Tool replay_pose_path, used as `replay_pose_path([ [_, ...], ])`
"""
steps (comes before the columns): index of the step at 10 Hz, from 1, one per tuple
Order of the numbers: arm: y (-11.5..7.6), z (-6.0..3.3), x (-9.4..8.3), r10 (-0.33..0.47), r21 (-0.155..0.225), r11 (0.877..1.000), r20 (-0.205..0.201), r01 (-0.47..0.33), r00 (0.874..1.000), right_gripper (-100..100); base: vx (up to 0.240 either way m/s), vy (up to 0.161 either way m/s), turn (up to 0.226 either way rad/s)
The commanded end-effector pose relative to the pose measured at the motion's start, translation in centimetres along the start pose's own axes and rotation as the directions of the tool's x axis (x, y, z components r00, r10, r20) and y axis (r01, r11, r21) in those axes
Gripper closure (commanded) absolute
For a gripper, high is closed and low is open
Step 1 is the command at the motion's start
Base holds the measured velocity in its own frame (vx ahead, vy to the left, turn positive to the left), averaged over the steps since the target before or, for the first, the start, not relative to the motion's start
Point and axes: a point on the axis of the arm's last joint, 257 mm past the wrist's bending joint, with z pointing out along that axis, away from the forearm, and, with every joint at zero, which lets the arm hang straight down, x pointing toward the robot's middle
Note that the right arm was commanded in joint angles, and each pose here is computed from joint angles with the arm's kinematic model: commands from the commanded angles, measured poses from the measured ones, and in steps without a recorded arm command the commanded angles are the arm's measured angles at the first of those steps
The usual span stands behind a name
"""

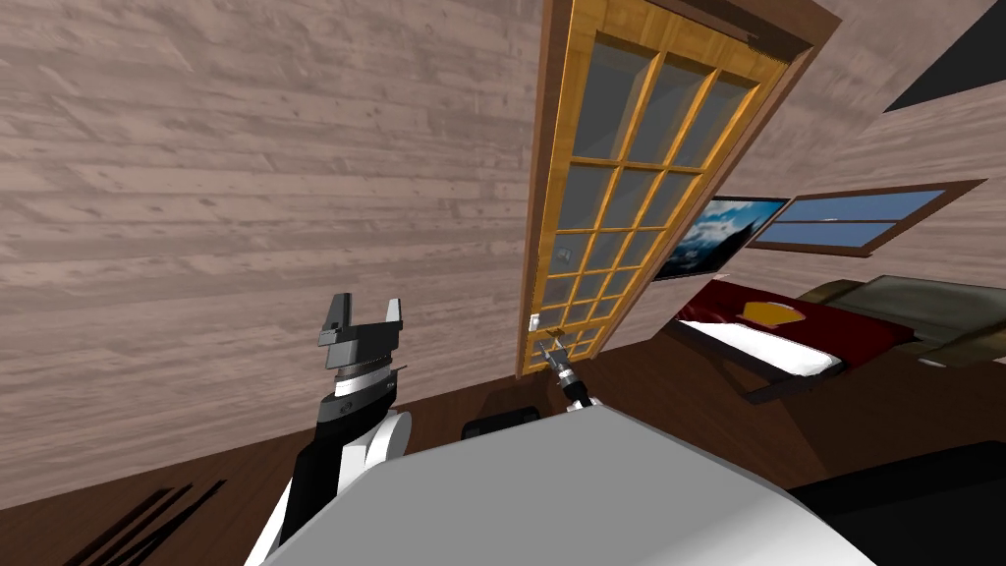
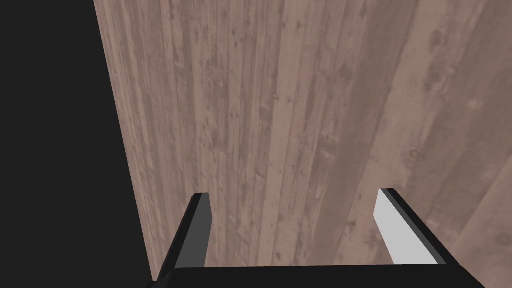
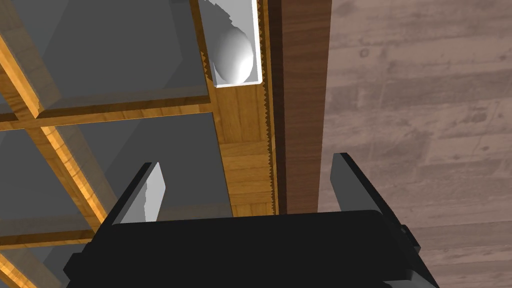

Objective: Pull the door open

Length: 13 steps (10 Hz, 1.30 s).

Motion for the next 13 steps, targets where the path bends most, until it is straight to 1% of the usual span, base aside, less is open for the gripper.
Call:
replay_pose_path([
  [1, -0.1, -0.31, 0.7, -0.028, 0.000, 1.000, -0.014, 0.028, 1.000, -100, 0.043, -0.059, 0.047],
  [2, -0.2, -0.51, 1.2, -0.046, 0.000, 0.999, -0.024, 0.046, 0.999, -100, 0.046, -0.048, 0.065],
  [3, -0.1, -0.37, 0.9, -0.033, 0.000, 0.999, -0.017, 0.033, 0.999, -100, 0.022, -0.024, 0.016],
  [6, -0.4, -0.72, 1.0, -0.036, -0.015, 0.999, -0.018, 0.035, 0.999, -100, 0.146, 0.124, -0.019],
  [8, -0.6, -1.02, 1.1, -0.035, -0.027, 0.999, -0.018, 0.034, 0.999, -100, 0.206, 0.145, -0.042],
  [9, -0.8, -1.18, 1.2, -0.035, -0.034, 0.999, -0.019, 0.034, 0.999, -100, 0.249, 0.069, -0.059],
  [10, -0.9, -1.34, 1.2, -0.034, -0.040, 0.999, -0.019, 0.034, 0.999, -100, 0.216, 0.012, -0.058],
  [13, -1.3, -1.77, 1.3, -0.034, -0.055, 0.998, -0.021, 0.033, 0.999, -100, 0.190, -0.052, -0.098],
])
